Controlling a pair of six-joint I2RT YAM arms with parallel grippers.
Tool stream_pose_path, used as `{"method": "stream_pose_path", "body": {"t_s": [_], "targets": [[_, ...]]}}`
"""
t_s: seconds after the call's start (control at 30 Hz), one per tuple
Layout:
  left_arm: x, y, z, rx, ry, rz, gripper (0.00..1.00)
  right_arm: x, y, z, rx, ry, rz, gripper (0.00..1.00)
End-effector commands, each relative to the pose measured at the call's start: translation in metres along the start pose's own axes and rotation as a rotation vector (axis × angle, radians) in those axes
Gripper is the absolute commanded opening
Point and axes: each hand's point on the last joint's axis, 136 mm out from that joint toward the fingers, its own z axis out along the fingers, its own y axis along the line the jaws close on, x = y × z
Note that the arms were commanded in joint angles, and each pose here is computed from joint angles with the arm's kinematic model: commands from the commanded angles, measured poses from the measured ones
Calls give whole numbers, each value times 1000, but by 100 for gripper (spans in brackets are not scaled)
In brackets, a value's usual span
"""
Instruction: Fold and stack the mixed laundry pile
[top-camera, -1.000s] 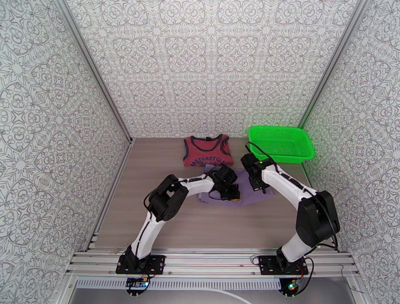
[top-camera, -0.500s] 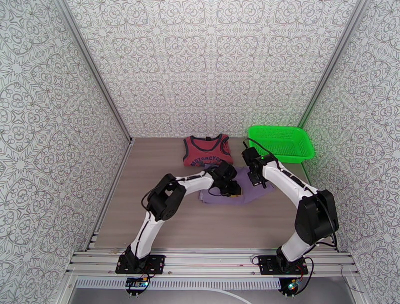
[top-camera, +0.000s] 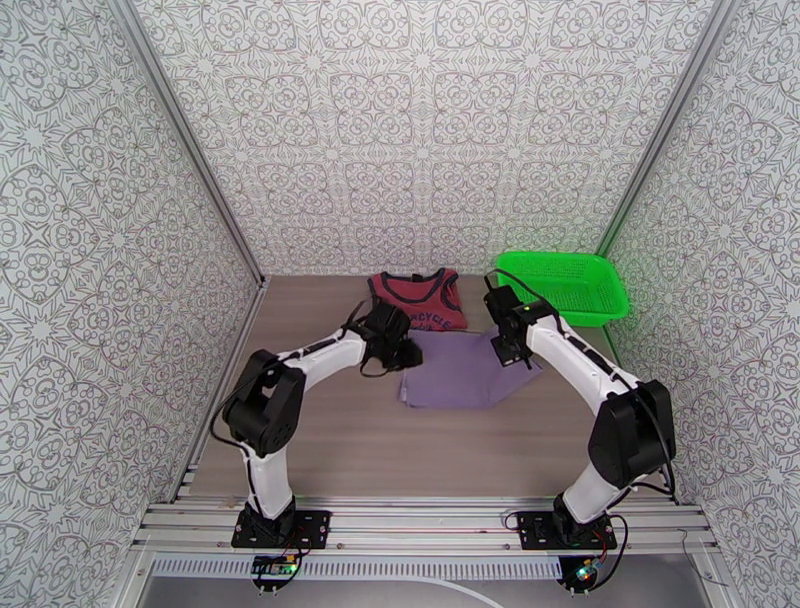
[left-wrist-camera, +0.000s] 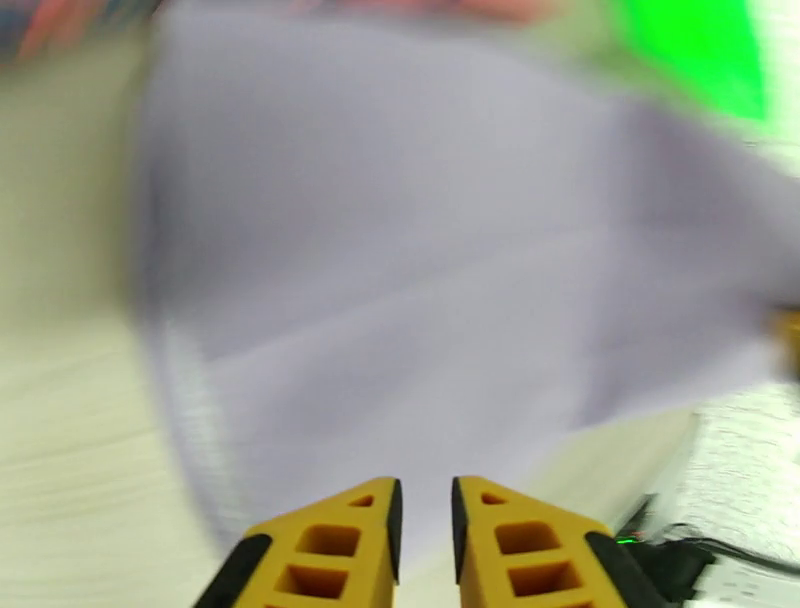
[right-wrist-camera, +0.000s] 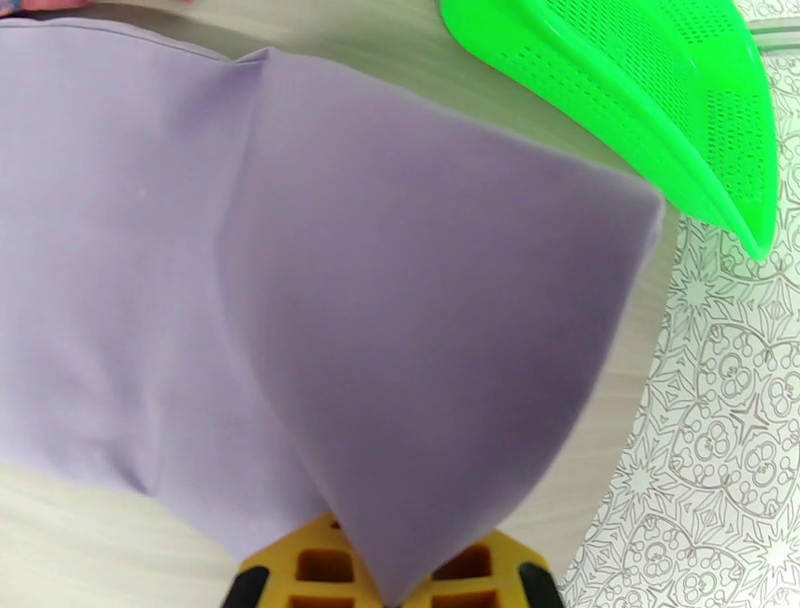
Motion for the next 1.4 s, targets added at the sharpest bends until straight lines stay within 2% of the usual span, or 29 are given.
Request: {"method": "stream_pose_path", "body": {"t_s": [0.0, 0.27, 0.5, 1.0, 1.27, 1.3, 1.37], "targets": [[4, 27, 16, -67, 3, 25, 19, -8, 13, -9, -92, 3, 38, 0], [16, 32, 37, -34, 40, 15, 17, -23, 61, -27, -302, 0, 81, 0], [24, 31, 41, -15, 46, 6, 16, -42, 127, -37, -521, 15, 139, 0], [38, 40, 35, -26, 42, -4, 14, -62, 228, -22, -626, 82, 134, 0], [42, 44, 36, -28, 47, -11, 13, -57, 254, -11, -633, 127, 117, 0], [42, 44, 36, -29, 47, -10, 13, -56, 254, -10, -628, 131, 118, 3], [43, 44, 34, -35, 45, -6, 13, -54, 252, -9, -616, 132, 121, 22]]}}
